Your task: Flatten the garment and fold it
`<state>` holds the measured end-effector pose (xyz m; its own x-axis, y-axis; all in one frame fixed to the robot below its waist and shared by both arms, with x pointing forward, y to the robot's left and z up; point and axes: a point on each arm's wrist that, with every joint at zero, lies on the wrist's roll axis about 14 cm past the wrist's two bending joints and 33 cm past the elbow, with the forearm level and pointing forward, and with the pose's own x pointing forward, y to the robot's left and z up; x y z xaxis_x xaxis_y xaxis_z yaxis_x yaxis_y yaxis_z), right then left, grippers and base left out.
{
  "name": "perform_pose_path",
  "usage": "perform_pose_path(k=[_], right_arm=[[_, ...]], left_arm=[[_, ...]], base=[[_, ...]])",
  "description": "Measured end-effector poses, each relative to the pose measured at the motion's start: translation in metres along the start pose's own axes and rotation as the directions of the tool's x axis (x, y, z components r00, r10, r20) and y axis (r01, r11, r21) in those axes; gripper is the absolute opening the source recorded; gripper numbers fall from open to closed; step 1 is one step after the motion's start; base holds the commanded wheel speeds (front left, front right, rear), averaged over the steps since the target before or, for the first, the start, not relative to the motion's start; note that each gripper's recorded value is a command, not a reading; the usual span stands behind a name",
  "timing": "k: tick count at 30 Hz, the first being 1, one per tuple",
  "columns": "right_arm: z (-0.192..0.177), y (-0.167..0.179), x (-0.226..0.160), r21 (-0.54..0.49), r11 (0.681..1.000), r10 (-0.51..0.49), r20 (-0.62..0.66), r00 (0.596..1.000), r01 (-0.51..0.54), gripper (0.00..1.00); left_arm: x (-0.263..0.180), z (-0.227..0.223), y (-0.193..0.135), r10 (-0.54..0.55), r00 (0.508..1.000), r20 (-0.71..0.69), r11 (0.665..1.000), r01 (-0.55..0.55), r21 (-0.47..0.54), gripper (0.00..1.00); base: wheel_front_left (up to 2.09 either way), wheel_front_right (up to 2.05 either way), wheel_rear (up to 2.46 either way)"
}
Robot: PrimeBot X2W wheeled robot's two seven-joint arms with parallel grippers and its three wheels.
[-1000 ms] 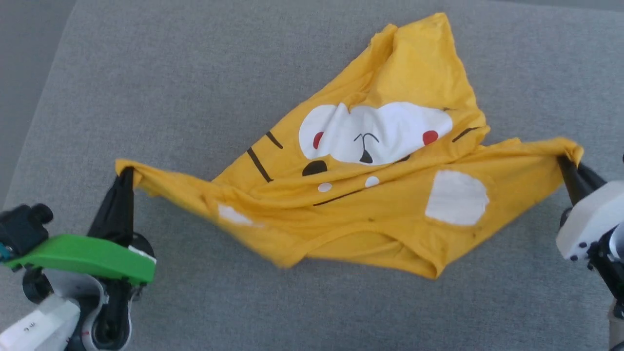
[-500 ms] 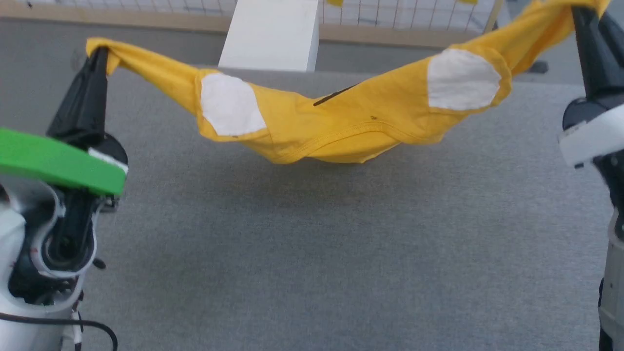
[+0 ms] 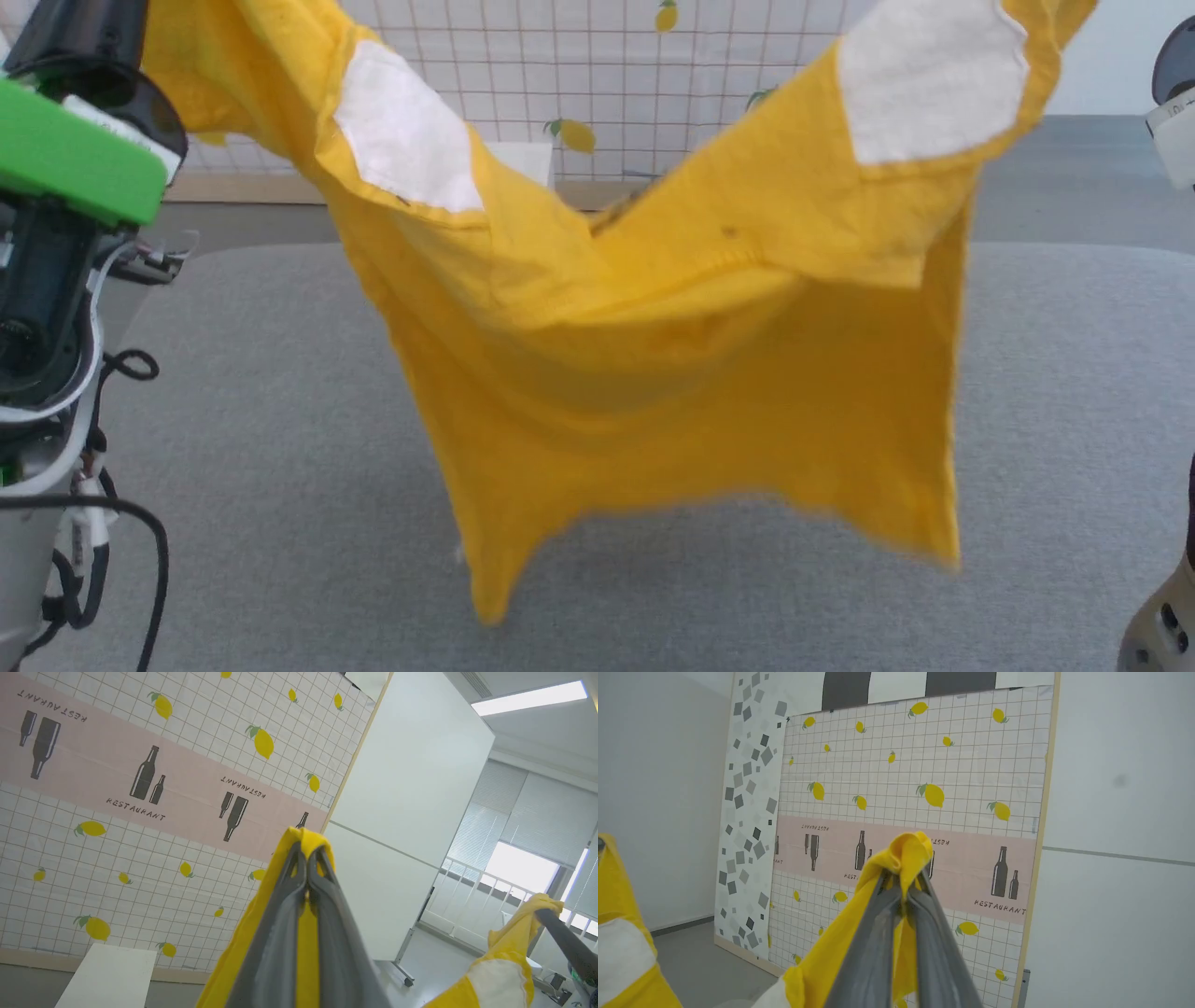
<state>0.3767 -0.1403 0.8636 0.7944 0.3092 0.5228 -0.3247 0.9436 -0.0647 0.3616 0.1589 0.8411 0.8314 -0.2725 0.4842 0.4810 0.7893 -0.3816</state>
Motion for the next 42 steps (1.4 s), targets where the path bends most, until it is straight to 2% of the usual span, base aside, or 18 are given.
perform_pose_path(k=[4,9,11,16,19,23,28,31,34,39,42], right_arm=[[-0.017,-0.004,0.0,0.035,0.999,-0.01,-0.078,0.997,0.013,0.0],[-0.065,-0.016,0.013,0.091,0.994,-0.032,-0.205,0.978,0.052,0.0],[-0.08,-0.018,0.023,0.079,0.995,-0.036,-0.242,0.97,0.057,0.0],[-0.104,-0.027,0.062,0.03,0.997,-0.056,-0.275,0.96,0.067,0.0],[-0.109,-0.033,0.097,-0.023,0.997,-0.071,-0.248,0.966,0.068,0.0],[-0.118,-0.038,0.138,-0.072,0.995,-0.078,-0.215,0.974,0.064,0.0],[-0.142,-0.059,0.179,-0.134,0.986,-0.118,-0.178,0.977,0.095,0.0],[-0.175,-0.075,0.193,-0.146,0.982,-0.149,-0.194,0.97,0.121,0.0],[-0.224,-0.088,0.197,-0.146,0.979,-0.172,-0.242,0.955,0.139,0.0],[-0.319,-0.094,0.185,-0.129,0.983,-0.173,-0.376,0.91,0.133,0.0],[-0.358,-0.089,0.174,-0.112,0.987,-0.154,-0.438,0.886,0.116,0.0]], left_arm=[[0.008,-0.021,0.001,0.011,0.995,-0.098,1.0,-0.009,0.012,0.0],[0.026,-0.06,0.036,0.103,0.969,-0.226,0.995,-0.098,0.036,0.0],[0.038,-0.067,0.05,0.139,0.961,-0.24,0.99,-0.127,0.064,0.0],[0.086,-0.064,0.085,0.219,0.958,-0.187,0.968,-0.19,0.161,0.0],[0.123,-0.051,0.099,0.233,0.967,-0.1,0.951,-0.205,0.234,0.0],[0.167,-0.038,0.105,0.202,0.979,0.002,0.953,-0.197,0.231,0.0],[0.211,-0.049,0.121,0.16,0.984,0.082,0.96,-0.175,0.218,0.0],[0.227,-0.072,0.142,0.155,0.984,0.092,0.964,-0.171,0.204,0.0],[0.234,-0.108,0.176,0.187,0.98,0.074,0.963,-0.198,0.185,0.0],[0.227,-0.191,0.23,0.233,0.97,-0.072,0.962,-0.219,0.163,0.0],[0.209,-0.234,0.255,0.26,0.947,-0.19,0.961,-0.236,0.141,0.0]], base=[[0.0,0.0,0.0],[0.0,0.0,0.0],[0.0,0.0,0.0],[0.0,0.0,0.0],[0.0,0.0,0.0],[0.0,0.0,0.0],[0.0,0.0,0.0],[0.0,0.0,0.0],[0.0,0.0,0.0],[0.0,0.0,0.0],[0.0,0.0,0.0]])
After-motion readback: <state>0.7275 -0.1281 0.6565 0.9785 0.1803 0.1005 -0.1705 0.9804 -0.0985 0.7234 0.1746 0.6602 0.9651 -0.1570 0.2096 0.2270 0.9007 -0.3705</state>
